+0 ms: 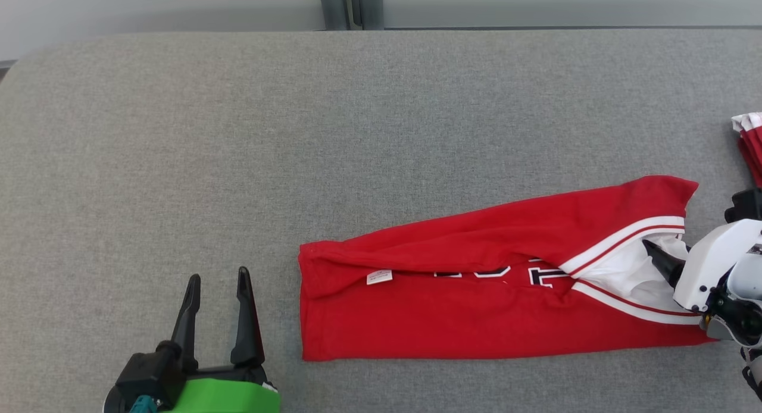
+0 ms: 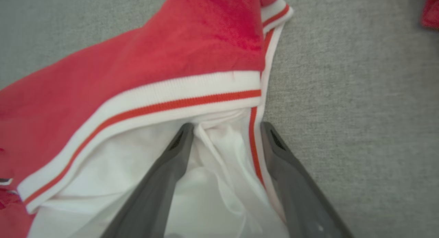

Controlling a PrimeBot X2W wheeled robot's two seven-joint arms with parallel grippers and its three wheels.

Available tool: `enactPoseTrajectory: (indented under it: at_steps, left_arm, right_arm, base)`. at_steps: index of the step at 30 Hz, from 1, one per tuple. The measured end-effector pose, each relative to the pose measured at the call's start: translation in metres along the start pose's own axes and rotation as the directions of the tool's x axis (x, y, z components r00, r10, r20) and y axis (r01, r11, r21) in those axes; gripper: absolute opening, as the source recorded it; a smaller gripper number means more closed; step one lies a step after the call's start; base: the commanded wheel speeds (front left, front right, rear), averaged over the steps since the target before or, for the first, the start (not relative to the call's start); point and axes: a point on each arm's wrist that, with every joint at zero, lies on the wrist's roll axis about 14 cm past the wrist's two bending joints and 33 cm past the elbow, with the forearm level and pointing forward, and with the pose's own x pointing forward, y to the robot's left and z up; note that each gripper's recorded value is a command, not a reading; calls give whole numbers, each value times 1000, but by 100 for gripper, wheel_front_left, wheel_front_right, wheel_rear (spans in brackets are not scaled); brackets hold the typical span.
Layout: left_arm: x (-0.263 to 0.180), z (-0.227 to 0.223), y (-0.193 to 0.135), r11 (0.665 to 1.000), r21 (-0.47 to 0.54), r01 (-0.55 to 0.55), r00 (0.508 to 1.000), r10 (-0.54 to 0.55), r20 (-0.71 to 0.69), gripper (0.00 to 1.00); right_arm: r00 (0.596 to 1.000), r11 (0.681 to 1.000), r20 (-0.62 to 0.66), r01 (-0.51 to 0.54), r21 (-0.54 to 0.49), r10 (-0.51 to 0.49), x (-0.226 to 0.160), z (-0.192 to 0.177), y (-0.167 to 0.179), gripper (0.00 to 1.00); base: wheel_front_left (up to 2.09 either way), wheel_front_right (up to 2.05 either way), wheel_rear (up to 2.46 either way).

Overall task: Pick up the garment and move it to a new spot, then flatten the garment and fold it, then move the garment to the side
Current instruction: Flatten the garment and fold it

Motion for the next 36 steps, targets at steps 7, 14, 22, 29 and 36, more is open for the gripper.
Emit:
enactPoseTrajectory:
  at_steps: [7, 14, 22, 29, 36]
  left_arm:
    - [-22, 2, 5, 999, -33, -7, 1000, 7, 9, 100]
    - [-43, 3, 1, 995, -102, -10, 1000, 11, 15, 100]
    - [-58, 9, 1, 991, -134, -19, 999, 25, 40, 100]
    - [-60, 6, -4, 990, -142, -10, 999, 15, 33, 100]
    - [-64, 6, 6, 989, -143, -43, 998, 48, 33, 100]
  right_arm:
    - [991, 989, 134, -7, 149, -13, -28, 36, -23, 0]
    - [954, 983, 256, 126, 130, -156, -87, 95, -80, 0]
    - [970, 989, 222, -69, -131, 97, -85, 104, 27, 0]
    - [949, 928, 14, -304, -216, 314, -47, 34, 133, 0]
    - [915, 892, -32, -400, -209, 403, -30, 11, 185, 0]
  base:
    - [0, 0, 0]
    - [0, 0, 0]
    - [0, 0, 0]
    - [0, 0, 0]
    - [0, 0, 0]
